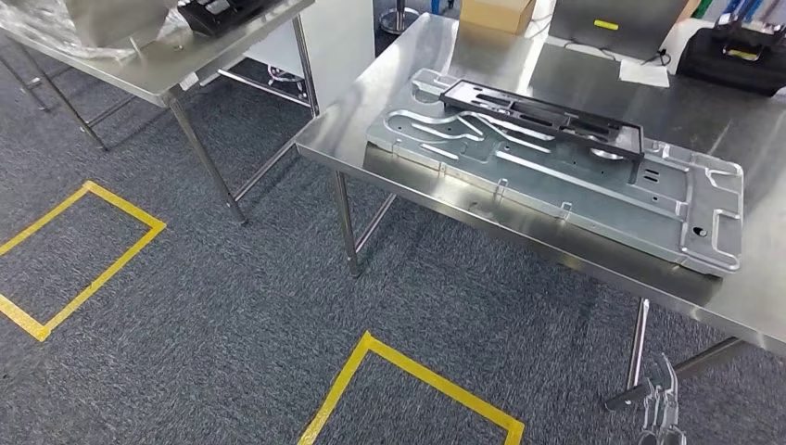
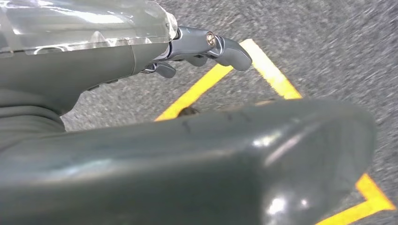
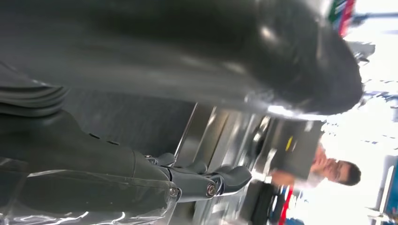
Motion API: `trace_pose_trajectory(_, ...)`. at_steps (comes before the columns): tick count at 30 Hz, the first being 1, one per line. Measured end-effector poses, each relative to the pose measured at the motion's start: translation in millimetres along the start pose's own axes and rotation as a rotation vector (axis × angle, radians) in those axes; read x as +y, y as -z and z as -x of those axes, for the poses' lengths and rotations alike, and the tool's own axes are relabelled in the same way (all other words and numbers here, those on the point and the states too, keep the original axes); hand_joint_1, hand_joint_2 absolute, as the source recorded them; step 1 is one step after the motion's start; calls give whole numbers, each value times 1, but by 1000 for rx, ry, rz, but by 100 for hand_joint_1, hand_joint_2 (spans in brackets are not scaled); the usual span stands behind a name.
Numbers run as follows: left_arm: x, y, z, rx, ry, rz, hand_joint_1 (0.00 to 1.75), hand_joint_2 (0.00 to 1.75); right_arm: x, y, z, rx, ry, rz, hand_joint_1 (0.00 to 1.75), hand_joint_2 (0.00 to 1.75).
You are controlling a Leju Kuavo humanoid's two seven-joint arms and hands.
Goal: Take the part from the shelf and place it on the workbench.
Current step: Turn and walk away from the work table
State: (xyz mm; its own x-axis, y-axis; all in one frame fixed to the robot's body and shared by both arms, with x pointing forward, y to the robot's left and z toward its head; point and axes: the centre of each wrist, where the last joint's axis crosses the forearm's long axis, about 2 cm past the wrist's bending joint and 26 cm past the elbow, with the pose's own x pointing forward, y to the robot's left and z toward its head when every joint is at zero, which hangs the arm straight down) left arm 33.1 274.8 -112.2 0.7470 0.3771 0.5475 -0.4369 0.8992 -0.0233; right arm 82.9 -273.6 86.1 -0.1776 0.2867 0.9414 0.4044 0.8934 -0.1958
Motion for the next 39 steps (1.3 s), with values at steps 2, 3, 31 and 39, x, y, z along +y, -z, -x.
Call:
trace_pose_trajectory(2,0,0,1,1,1,-3,0,0,-1,-3,7,33,-114,4,0,0)
trace_pose_trajectory(3,0,0,0,0,2,-4,0,0,-2,-6,11,58,-167,7,0,0)
trace_pose_trajectory(31,-3,-1,1,21,46,-44,0,0,34,-119,163,1623,-368,50,0,0)
trace_pose_trajectory(39,-1,-1,2,18,60,-50,0,0,37,-119,164,1578,-278,30,0,0)
